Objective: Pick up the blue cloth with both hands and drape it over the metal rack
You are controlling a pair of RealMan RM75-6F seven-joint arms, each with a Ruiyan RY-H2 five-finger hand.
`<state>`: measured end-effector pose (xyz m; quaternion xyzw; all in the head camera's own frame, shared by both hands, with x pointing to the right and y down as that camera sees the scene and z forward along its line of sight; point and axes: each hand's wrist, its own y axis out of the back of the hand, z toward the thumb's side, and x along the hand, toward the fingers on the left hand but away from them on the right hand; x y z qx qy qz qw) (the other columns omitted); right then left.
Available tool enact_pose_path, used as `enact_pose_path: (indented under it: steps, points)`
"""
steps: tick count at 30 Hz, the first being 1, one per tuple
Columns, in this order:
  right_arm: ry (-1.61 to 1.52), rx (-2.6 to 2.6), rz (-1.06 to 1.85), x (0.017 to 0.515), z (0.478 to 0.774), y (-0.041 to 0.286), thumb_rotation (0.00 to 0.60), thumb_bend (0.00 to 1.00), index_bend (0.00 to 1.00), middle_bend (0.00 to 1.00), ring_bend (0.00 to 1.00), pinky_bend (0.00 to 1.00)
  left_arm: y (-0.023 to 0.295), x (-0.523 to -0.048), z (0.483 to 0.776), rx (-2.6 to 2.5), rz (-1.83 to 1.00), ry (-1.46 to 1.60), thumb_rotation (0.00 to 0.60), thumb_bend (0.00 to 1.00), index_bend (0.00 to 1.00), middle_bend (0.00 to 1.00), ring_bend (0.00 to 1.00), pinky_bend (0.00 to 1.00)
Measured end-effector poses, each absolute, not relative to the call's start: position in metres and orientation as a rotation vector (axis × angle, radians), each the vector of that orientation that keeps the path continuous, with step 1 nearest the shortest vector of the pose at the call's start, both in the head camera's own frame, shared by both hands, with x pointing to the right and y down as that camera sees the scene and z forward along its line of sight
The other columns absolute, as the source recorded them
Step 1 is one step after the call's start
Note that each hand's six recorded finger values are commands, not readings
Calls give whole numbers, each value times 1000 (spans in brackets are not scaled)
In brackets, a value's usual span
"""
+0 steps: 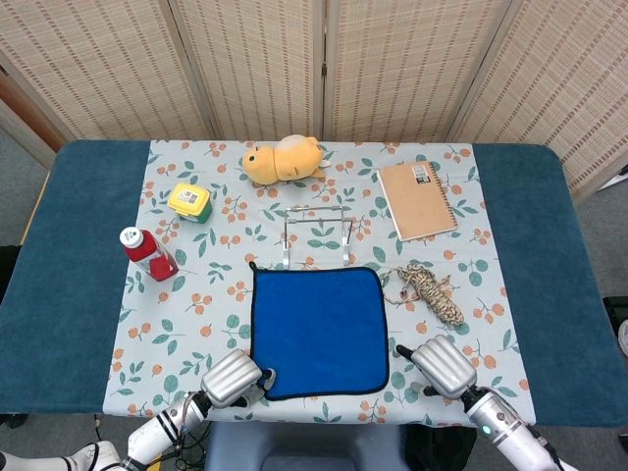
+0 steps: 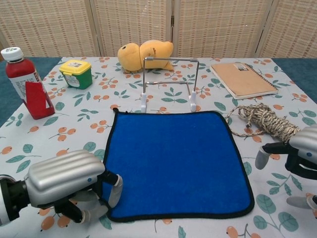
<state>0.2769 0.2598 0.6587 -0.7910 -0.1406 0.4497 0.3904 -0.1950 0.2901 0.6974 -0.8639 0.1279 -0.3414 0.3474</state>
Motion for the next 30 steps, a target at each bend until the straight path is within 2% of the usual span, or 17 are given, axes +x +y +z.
enact_pose_path:
  steps: [6,14,22,30]
  points:
    - [-362,-2014,1141,277,658,260,600,169,358,925,889,915,291,-197,697,-2232,-899,322,600,466,577,1000,955,1000]
    - [-368,-2017,1135,277,658,260,600,168,358,926,889,915,292,-198,699,-2227,-912,308,600,550,582,1000,955,1000]
    - [-362,-2030,1109,270,659,259,600,247,364,925,889,915,286,-201,694,-2232,-912,336,600,581,594,1000,956,1000]
    - [-297,-2042,1070,257,665,266,600,253,370,925,890,915,279,-205,691,-2240,-917,378,600,581,594,1000,956,1000]
